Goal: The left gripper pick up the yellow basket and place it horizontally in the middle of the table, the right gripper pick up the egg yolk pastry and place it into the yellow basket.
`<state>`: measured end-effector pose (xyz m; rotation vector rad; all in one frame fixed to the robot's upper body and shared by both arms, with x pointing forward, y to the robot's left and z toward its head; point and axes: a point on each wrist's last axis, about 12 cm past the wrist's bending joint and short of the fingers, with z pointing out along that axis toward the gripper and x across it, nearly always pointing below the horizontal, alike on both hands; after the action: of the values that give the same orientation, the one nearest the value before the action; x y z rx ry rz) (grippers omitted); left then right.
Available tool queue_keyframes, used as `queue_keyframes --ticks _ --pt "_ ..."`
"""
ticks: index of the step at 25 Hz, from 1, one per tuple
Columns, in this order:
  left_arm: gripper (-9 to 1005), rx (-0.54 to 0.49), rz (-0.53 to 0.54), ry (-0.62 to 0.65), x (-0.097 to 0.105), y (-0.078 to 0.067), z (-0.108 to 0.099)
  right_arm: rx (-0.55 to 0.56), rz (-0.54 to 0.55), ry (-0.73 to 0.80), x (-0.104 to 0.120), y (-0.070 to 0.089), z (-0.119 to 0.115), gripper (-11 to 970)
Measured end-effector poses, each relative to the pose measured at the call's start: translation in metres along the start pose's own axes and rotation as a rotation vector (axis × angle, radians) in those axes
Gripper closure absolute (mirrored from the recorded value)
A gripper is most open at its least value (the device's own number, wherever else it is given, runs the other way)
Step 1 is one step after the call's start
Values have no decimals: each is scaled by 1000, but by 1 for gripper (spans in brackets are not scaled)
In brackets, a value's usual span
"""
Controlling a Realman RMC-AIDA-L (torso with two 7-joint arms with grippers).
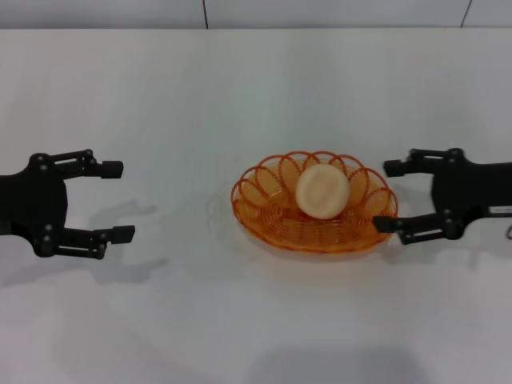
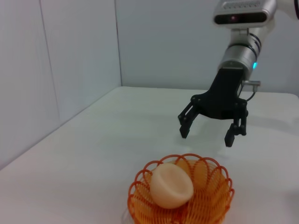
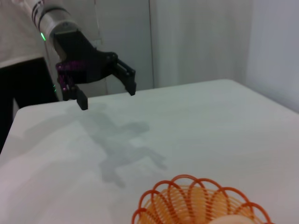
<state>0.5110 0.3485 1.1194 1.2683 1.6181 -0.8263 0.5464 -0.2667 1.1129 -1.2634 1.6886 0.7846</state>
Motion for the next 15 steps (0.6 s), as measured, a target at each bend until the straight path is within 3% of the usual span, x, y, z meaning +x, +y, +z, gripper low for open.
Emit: queue_keyframes --ticks 8,15 --pt "110 -1 -13 -3 -1 1 -1 -23 -21 -53 18 9 -28 87" --pt "110 27 -39 10 -6 5 5 -30 -19 -56 23 10 -39 86"
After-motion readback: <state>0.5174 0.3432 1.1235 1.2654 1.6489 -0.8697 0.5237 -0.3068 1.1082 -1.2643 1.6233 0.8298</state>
